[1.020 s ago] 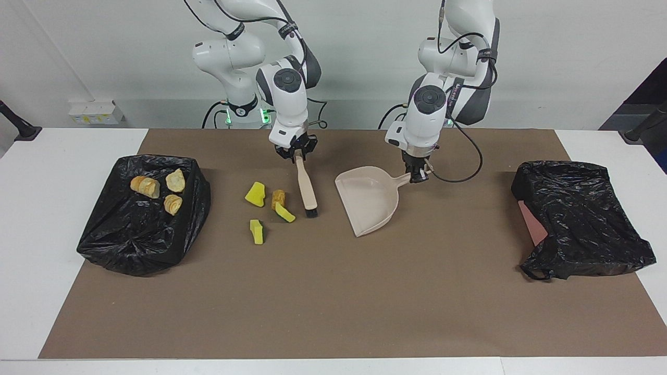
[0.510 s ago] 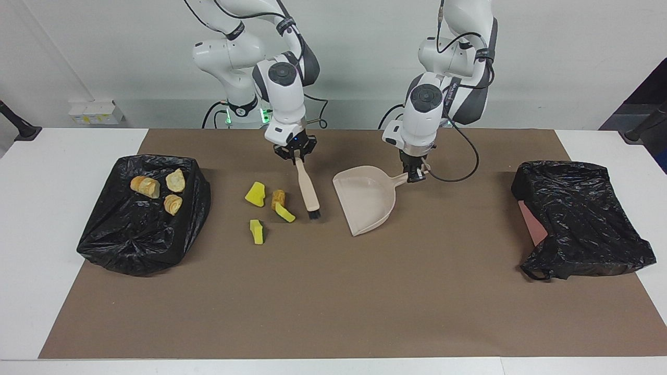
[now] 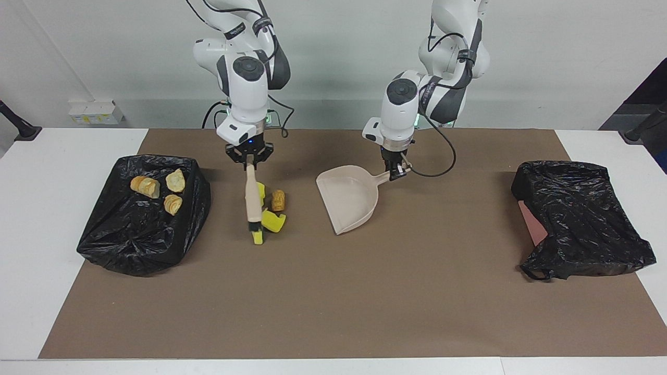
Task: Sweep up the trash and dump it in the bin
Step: 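Sweep the yellow sponges toward the dustpan with the right-held brush, then sweep the remaining sponge and bread pieces into the dustpan with the brush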
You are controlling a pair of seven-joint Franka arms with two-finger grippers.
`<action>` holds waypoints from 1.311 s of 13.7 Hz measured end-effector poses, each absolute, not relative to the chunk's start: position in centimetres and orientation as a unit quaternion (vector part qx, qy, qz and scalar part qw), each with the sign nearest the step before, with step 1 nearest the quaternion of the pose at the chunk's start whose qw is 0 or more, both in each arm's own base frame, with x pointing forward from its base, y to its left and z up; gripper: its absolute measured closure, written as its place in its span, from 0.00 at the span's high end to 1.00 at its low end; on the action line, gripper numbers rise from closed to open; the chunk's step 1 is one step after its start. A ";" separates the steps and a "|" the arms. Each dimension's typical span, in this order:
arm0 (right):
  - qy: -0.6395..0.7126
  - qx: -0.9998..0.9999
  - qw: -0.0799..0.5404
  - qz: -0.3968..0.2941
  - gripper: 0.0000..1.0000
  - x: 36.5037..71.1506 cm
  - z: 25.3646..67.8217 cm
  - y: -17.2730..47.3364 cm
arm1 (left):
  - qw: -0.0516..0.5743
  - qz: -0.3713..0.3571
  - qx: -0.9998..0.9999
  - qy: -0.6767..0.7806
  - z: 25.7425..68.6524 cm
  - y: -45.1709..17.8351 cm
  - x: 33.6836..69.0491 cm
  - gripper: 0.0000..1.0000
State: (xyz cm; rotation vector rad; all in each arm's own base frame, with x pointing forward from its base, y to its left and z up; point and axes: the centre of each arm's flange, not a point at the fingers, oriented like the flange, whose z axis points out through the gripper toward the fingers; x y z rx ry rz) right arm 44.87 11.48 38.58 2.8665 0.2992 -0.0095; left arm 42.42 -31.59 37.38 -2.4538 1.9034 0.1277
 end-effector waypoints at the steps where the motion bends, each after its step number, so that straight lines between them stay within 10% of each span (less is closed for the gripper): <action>1: 0.106 0.985 0.139 -0.012 0.26 45.4 37.7 10.7 | 0.017 0.038 -0.792 0.609 37.6 -32.2 42.2 0.31; 9: 0.113 0.982 0.130 -0.077 0.26 46.3 32.7 13.5 | 0.024 0.073 -0.818 0.570 38.3 -38.2 41.3 0.31; 18: 0.136 0.980 -0.029 -0.145 0.26 43.1 34.9 24.9 | 0.023 0.059 -0.819 0.570 35.8 -39.5 40.3 0.31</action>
